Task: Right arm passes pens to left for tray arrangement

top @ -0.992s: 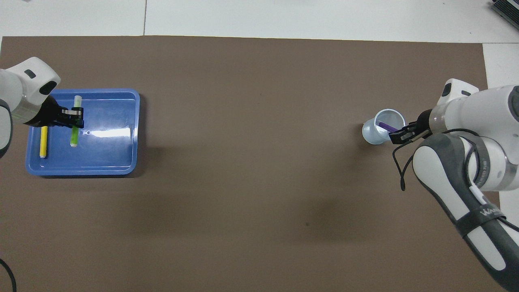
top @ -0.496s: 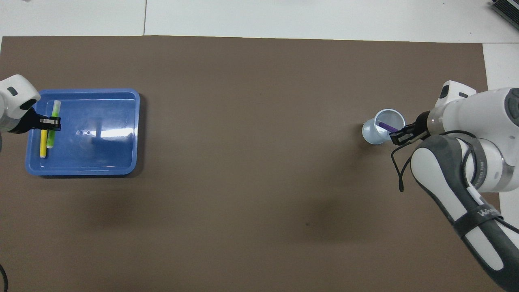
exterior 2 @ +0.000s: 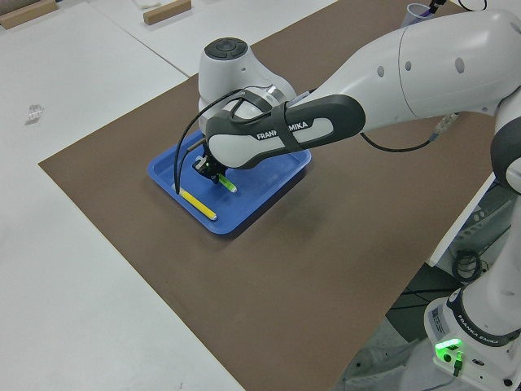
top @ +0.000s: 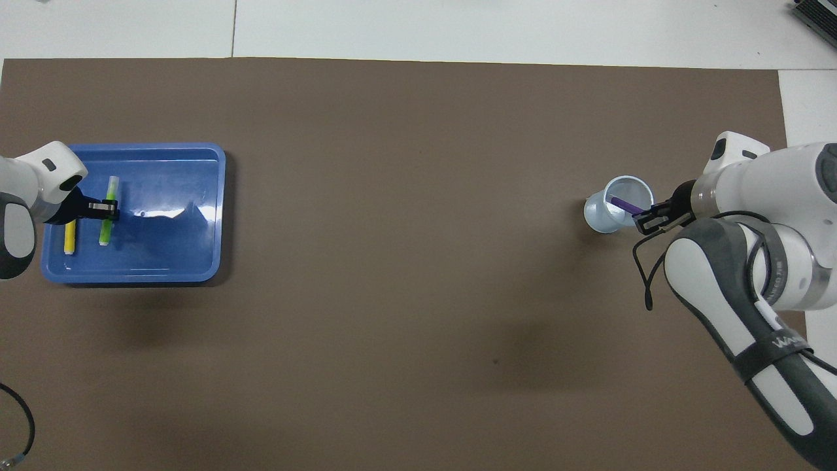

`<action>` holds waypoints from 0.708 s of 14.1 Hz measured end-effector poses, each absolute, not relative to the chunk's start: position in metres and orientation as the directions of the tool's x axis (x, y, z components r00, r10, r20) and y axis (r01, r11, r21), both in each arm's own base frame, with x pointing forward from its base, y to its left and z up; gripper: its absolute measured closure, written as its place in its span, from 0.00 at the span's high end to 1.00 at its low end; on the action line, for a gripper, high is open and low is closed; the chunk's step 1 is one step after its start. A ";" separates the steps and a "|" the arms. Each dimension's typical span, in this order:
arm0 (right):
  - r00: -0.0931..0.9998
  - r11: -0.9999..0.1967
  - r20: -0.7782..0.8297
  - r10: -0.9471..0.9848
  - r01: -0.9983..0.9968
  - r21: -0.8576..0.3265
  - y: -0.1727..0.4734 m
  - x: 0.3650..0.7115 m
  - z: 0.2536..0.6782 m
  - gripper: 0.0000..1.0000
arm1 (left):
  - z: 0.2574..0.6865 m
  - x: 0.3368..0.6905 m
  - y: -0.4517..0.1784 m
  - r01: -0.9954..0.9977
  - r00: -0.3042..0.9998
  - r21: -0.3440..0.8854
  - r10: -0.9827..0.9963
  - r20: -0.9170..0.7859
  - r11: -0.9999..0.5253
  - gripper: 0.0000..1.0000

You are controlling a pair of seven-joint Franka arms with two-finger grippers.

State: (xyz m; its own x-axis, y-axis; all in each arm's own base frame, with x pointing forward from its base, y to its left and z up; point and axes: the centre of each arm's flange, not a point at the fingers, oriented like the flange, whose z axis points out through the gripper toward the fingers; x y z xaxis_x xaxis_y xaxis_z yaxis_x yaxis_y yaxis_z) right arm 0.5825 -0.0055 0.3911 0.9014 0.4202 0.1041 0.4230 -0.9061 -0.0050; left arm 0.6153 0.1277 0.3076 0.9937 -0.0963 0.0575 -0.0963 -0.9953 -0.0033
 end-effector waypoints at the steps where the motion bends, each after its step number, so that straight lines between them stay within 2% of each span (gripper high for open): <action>1: 0.901 -0.906 0.104 0.421 0.424 -0.005 -0.006 0.583 0.391 0.35 | 0.304 0.614 0.129 -0.093 0.994 -0.005 -0.093 0.062 -0.996 0.17; 7: 0.901 -0.905 0.103 0.422 0.424 -0.005 -0.006 0.582 0.390 0.26 | 0.301 0.611 0.131 -0.090 0.994 -0.007 -0.090 0.067 -0.996 0.18; 9: 0.901 -0.905 0.102 0.422 0.424 -0.006 -0.006 0.582 0.390 0.22 | 0.302 0.611 0.131 -0.089 0.994 -0.007 -0.090 0.067 -0.996 0.31; 10: 0.901 -0.905 0.102 0.422 0.425 -0.006 -0.006 0.582 0.390 0.22 | 0.303 0.612 0.132 -0.089 0.994 -0.007 -0.090 0.068 -0.996 0.31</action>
State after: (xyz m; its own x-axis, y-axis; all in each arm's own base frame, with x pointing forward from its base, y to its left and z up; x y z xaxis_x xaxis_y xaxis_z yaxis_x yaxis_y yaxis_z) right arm 0.5820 -0.0057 0.3901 0.9009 0.4219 0.1020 0.4246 -0.9053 -0.0056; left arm 0.6121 0.1315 0.3028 0.9937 -0.0896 0.0678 -0.0893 -0.9960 -0.0072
